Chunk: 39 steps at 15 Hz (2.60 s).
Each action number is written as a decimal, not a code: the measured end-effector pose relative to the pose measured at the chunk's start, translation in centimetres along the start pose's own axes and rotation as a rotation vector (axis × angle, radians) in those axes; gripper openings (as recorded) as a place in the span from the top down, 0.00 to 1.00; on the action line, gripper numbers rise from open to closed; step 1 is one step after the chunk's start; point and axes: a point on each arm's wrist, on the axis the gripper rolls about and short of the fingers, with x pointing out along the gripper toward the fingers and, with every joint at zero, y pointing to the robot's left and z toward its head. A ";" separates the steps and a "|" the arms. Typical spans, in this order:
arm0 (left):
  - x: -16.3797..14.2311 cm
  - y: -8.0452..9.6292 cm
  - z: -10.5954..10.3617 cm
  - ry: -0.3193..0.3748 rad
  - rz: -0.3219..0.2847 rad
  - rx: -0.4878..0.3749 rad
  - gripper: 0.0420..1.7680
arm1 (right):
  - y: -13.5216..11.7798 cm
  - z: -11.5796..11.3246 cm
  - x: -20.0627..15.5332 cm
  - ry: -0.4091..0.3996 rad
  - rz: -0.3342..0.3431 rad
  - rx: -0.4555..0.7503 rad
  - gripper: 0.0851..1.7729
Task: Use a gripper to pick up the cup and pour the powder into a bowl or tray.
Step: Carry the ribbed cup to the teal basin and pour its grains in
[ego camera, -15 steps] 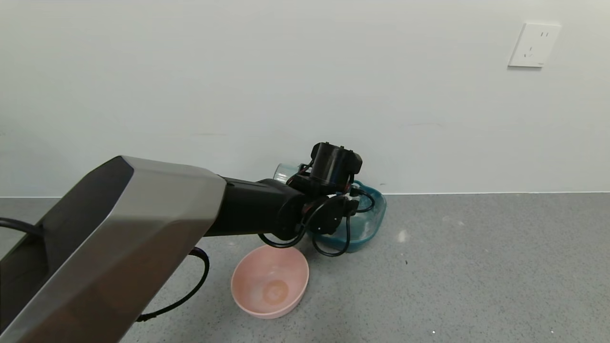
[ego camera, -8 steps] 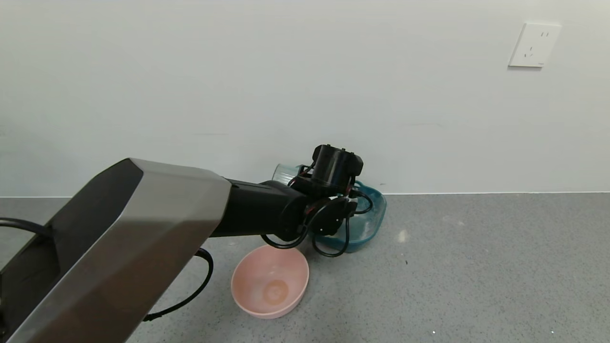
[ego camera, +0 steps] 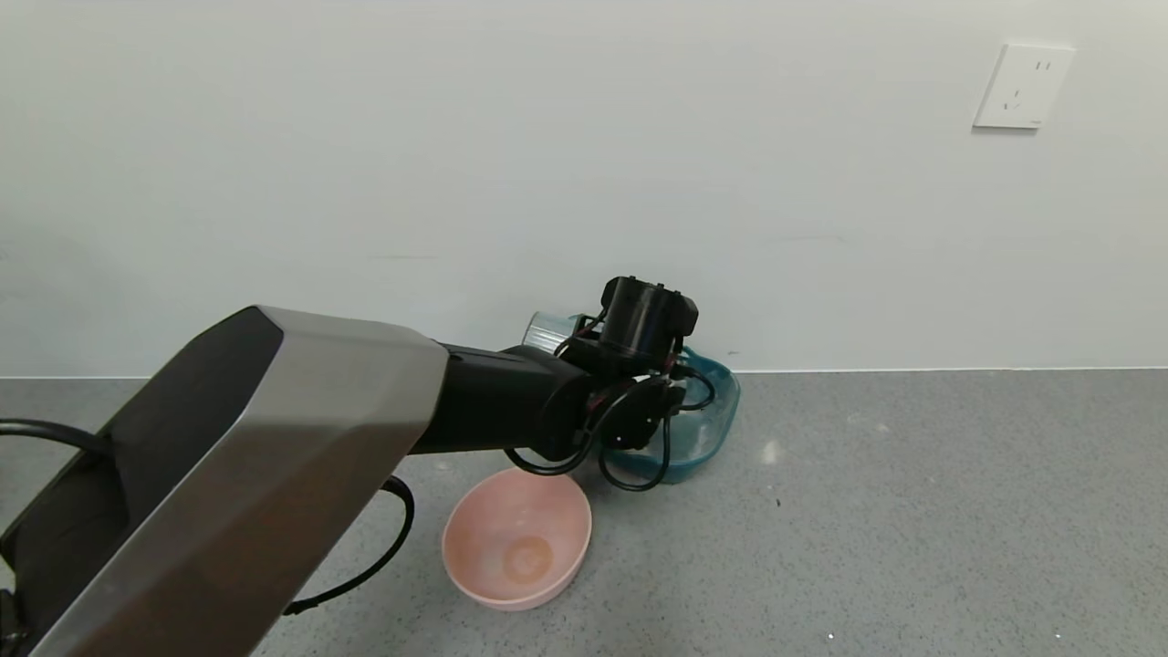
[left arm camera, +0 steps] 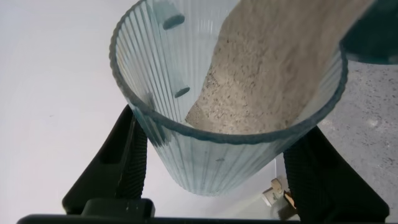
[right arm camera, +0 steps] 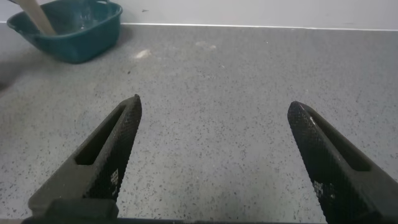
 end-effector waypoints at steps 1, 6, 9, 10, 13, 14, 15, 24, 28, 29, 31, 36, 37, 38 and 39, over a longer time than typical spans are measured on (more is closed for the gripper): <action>0.0 0.1 0.0 0.000 0.001 -0.002 0.29 | 0.0 0.0 0.0 0.000 0.000 0.000 0.04; 0.0 0.1 0.1 0.000 0.004 -0.003 0.29 | 0.0 0.0 0.0 0.000 0.000 0.000 0.04; 0.0 0.2 0.1 0.000 0.004 -0.003 0.29 | 0.0 0.0 0.0 0.000 0.000 0.000 0.04; 0.0 0.2 0.1 0.000 0.004 -0.003 0.29 | 0.0 0.0 0.0 0.000 0.000 0.000 0.04; 0.1 0.1 0.1 0.000 0.003 -0.002 0.29 | 0.0 0.0 0.0 0.000 0.000 0.000 0.04; 0.1 0.1 0.1 0.000 0.002 -0.001 0.29 | 0.0 0.0 0.0 0.000 0.000 0.000 0.04; 0.1 0.1 0.2 0.000 0.002 0.002 0.29 | 0.0 0.0 0.0 0.000 0.000 0.000 0.04; -0.4 0.2 0.4 0.001 0.009 0.030 0.29 | 0.0 0.0 0.0 0.000 0.000 0.000 0.04; -0.4 0.2 0.4 0.001 0.010 0.028 0.29 | 0.0 0.0 0.0 0.000 0.000 0.000 0.04; -0.4 0.2 0.4 0.001 0.010 0.026 0.29 | 0.0 0.0 0.0 0.000 0.000 0.000 0.04; -0.4 0.2 0.5 0.000 0.011 0.020 0.29 | 0.0 0.0 0.0 0.000 0.000 0.000 0.04; -0.3 0.3 0.6 -0.011 0.027 -0.017 0.29 | 0.0 0.0 0.0 0.000 0.000 0.000 0.04; -0.3 0.4 0.6 -0.012 0.032 -0.026 0.29 | 0.0 0.0 0.0 0.000 0.000 0.000 0.04; -0.3 0.5 0.6 -0.014 0.038 -0.035 0.29 | 0.0 0.0 0.0 0.000 0.000 0.000 0.04; -0.4 0.7 0.5 -0.017 0.050 -0.056 0.29 | 0.0 0.0 0.0 0.000 0.000 0.000 0.04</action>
